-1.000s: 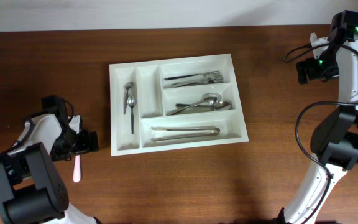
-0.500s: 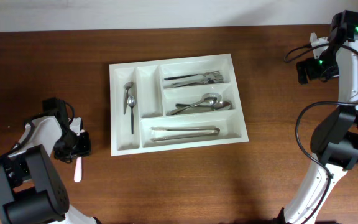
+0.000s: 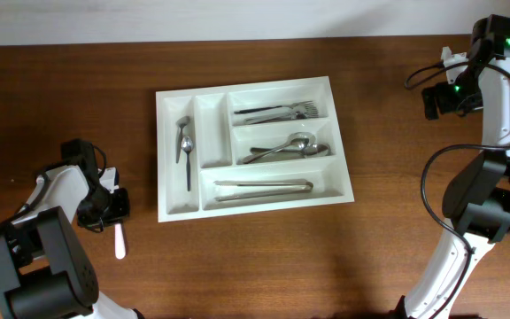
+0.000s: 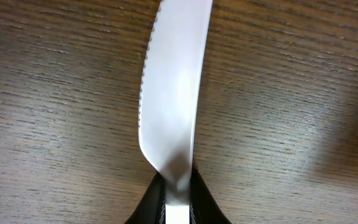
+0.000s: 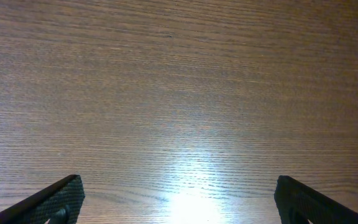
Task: Pack container
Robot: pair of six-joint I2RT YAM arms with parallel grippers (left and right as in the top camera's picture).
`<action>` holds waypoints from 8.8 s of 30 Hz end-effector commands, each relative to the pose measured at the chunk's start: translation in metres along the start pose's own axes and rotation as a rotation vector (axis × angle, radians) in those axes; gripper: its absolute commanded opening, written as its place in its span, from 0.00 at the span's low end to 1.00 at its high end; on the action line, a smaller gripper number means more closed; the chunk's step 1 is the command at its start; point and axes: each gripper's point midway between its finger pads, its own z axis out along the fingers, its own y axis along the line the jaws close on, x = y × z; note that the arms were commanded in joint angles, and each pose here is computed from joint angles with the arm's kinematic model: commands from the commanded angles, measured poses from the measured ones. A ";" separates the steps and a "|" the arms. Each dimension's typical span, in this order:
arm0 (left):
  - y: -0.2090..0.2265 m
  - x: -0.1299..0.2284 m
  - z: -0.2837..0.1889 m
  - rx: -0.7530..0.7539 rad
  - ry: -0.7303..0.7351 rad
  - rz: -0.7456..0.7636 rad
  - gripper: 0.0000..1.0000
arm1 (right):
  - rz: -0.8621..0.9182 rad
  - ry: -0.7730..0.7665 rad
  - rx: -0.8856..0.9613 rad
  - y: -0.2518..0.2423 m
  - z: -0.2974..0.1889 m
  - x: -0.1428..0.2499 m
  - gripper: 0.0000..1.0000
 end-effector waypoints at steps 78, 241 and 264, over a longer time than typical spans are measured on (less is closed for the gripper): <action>-0.257 -0.148 -0.105 0.200 -0.396 0.150 0.08 | 0.007 -0.040 0.010 -0.004 -0.016 -0.004 0.99; -0.087 0.054 -0.157 0.142 -1.473 0.222 0.99 | 0.007 -0.040 0.010 -0.003 -0.016 -0.004 0.99; -0.088 0.054 -0.157 0.093 -1.480 0.299 0.99 | 0.007 -0.040 0.009 -0.003 -0.016 -0.004 0.99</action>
